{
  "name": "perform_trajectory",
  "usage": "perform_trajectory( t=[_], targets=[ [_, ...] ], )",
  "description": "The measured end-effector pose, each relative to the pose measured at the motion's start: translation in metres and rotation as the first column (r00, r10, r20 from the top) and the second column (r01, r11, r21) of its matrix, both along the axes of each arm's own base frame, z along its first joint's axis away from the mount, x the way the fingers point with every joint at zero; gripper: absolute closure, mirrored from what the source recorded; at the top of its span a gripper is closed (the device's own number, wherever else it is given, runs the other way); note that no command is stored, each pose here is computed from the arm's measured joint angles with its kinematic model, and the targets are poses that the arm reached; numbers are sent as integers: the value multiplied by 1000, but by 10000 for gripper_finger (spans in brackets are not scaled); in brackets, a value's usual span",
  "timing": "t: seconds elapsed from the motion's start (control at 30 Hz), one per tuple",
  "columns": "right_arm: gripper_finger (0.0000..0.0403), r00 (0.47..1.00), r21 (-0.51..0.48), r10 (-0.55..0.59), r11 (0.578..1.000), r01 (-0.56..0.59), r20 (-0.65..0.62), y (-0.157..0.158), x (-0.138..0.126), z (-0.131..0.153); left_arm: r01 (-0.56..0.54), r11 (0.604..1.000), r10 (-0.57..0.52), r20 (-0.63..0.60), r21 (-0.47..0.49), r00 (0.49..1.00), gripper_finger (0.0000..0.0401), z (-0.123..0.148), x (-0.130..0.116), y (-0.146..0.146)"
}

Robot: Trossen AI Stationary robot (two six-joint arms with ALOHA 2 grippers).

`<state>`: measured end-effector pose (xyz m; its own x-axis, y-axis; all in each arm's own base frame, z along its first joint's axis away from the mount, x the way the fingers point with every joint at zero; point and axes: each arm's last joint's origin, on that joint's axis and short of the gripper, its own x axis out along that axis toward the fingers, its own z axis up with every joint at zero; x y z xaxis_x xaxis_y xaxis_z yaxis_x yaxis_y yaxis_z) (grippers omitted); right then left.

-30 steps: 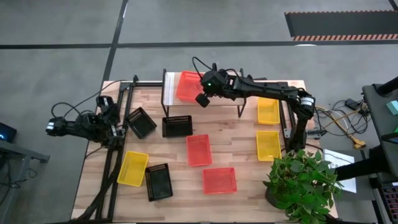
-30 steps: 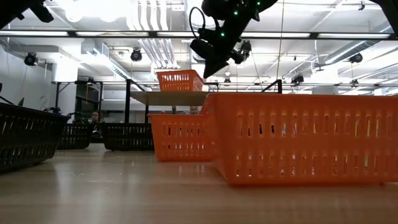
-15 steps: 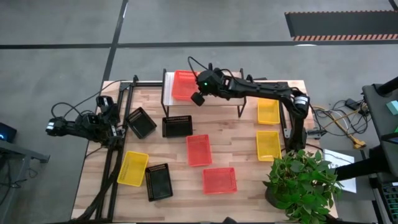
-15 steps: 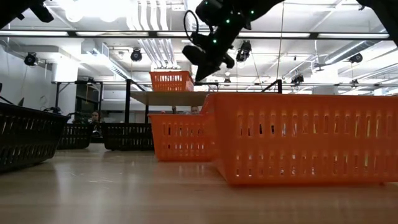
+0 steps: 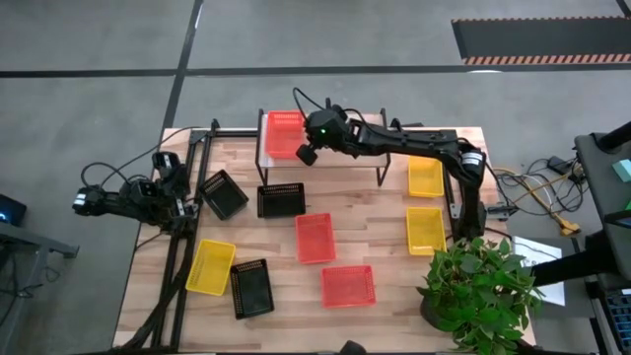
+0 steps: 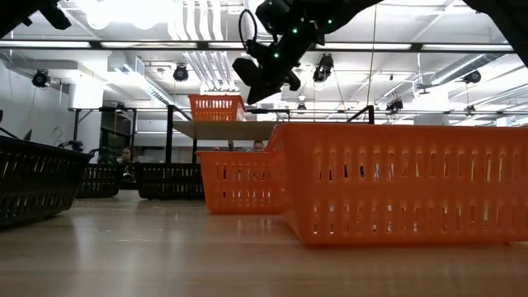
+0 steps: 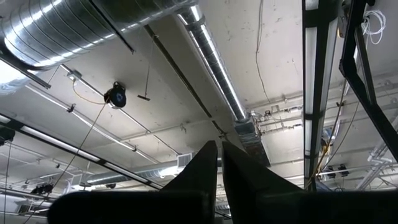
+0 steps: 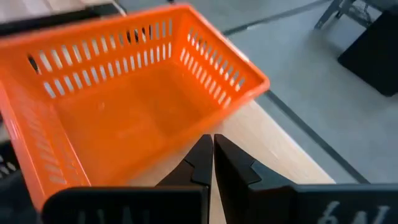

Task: Stack baskets on shelf by color
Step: Put the top right orange basket on the shelf

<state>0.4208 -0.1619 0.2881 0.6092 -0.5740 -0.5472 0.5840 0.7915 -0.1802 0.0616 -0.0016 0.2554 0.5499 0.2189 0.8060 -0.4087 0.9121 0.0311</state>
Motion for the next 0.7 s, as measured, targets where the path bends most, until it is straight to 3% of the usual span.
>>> perform_trajectory(
  t=[0.13,0.7],
  targets=[
    [394,999,28,-7,1000,8,-46,2,-3,2,0,1000,0,-1,0,1000,393,0,0,0],
    [394,999,-21,15,1000,-15,42,2,4,8,-1,1000,1,0,0,1000,393,0,0,0]
  ],
)
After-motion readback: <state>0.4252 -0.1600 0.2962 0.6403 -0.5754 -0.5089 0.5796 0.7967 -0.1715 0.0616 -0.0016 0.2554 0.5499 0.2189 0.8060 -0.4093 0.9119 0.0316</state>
